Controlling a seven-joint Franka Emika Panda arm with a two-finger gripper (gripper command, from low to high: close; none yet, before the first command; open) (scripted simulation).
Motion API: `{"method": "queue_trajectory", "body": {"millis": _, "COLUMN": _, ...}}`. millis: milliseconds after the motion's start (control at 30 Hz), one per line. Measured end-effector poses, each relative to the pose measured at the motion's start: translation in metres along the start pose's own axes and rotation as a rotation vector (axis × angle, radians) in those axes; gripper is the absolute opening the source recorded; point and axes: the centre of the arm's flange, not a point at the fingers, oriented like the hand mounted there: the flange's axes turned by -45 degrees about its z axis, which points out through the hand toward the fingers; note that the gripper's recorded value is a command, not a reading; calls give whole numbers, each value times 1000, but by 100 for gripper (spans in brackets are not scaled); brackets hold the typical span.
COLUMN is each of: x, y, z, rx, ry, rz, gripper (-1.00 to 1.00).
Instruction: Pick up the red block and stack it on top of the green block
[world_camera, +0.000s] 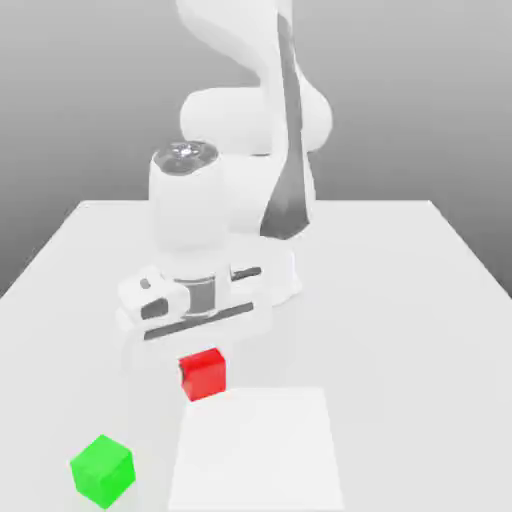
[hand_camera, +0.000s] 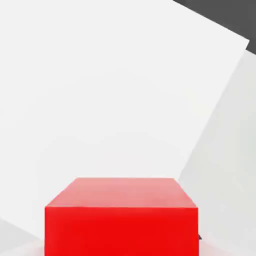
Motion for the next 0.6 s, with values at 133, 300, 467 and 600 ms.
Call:
{"method": "queue_trajectory", "body": {"millis": 133, "x": 15, "y": 49, "z": -14, "rx": -12, "ry": -6, "rz": 249, "gripper": -100}}
{"method": "queue_trajectory", "body": {"millis": 300, "x": 36, "y": 108, "z": -30, "rx": -4, "ry": -3, "rz": 558, "gripper": -100}}
{"method": "queue_trajectory", "body": {"millis": 467, "x": 44, "y": 129, "z": 8, "rx": 6, "ry": 2, "rz": 670, "gripper": -100}}
{"method": "queue_trajectory", "body": {"millis": 600, "x": 44, "y": 129, "z": 22, "rx": 6, "ry": 1, "rz": 673, "gripper": 100}}
